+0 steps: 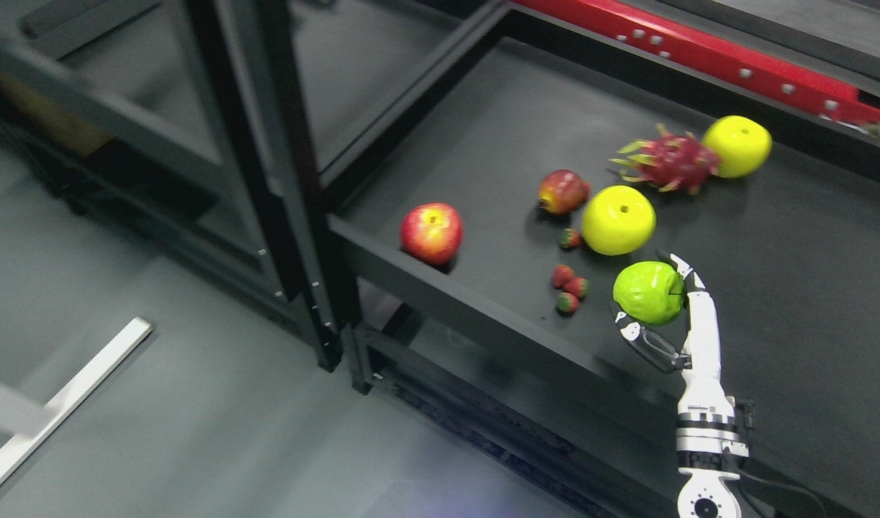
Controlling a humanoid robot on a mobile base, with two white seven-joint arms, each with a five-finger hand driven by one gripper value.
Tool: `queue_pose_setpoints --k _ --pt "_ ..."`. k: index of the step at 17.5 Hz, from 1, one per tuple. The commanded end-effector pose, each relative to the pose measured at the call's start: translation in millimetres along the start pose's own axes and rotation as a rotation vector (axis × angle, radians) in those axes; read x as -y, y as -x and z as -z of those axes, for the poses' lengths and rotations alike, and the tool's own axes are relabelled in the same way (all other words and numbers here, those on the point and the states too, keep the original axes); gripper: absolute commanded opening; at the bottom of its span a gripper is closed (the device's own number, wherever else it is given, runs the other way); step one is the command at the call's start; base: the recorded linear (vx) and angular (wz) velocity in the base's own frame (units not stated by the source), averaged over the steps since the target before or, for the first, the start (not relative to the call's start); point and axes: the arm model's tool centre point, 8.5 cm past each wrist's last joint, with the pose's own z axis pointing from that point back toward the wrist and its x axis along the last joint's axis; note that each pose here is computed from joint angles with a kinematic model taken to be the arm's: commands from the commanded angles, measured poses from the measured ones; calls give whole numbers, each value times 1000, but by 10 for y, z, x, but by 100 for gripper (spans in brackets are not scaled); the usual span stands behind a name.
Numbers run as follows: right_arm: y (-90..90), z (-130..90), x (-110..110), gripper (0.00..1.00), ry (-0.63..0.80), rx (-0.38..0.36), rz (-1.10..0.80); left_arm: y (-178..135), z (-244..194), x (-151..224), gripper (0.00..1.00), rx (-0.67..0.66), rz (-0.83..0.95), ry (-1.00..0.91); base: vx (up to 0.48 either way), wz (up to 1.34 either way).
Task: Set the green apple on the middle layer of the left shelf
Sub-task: 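Move the held apple over the shelf tray near its front edge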
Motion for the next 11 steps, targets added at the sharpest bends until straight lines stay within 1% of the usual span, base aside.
queue_pose_setpoints --k 1,5,11 --pt "13 6 37 0 -7 6 -15 -5 -22 -111 100 1 1 -18 115 -818" --pt "13 6 38 0 -6 6 -15 -5 -22 -111 100 1 1 -18 135 -700" --pt "14 6 38 0 -6 4 -16 -5 -22 -111 100 1 1 -18 145 -535"
